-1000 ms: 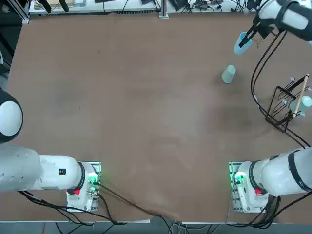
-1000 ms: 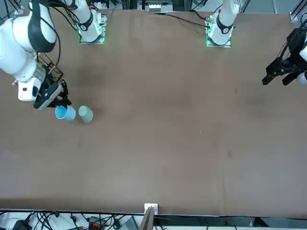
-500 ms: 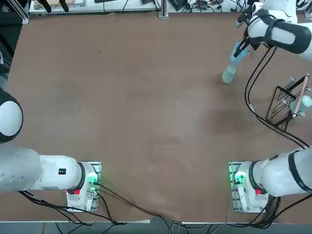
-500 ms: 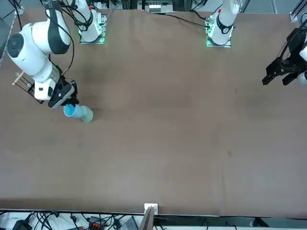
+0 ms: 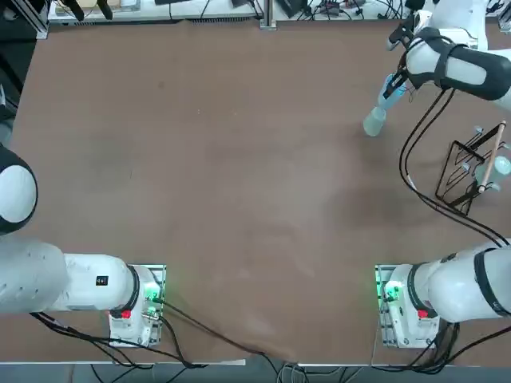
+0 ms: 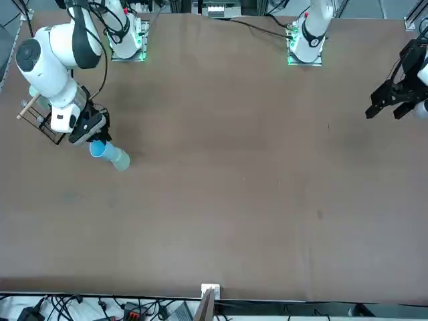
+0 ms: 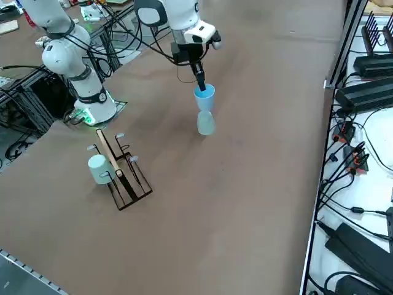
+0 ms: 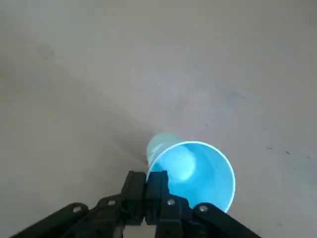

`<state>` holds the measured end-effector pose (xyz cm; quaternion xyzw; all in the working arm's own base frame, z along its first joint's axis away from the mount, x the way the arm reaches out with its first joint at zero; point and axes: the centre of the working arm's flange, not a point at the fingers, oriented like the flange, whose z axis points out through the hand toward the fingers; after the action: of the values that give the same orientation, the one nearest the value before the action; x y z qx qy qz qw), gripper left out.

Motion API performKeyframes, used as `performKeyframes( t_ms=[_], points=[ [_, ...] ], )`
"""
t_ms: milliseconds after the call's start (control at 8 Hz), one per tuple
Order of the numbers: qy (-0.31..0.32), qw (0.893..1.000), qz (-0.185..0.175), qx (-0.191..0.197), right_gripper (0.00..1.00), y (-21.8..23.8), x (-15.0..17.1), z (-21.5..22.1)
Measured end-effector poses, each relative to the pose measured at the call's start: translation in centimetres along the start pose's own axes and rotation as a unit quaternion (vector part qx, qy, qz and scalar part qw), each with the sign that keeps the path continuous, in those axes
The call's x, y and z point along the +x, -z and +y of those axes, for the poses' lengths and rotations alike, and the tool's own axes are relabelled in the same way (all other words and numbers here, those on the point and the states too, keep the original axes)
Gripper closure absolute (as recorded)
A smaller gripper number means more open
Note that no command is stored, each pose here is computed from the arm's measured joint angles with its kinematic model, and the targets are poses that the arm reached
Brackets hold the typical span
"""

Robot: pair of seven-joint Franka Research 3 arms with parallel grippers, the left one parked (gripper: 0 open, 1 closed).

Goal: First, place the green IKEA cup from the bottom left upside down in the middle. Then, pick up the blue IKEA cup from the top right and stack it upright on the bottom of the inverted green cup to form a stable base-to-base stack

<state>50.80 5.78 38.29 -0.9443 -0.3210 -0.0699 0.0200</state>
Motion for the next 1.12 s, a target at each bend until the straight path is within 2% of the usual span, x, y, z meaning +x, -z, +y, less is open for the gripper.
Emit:
performKeyframes(
  t_ms=[1125],
  points=[
    [0.006, 1.0, -0.002, -0.009, 0.98, -1.8, -0.5, -1.2]
  ],
)
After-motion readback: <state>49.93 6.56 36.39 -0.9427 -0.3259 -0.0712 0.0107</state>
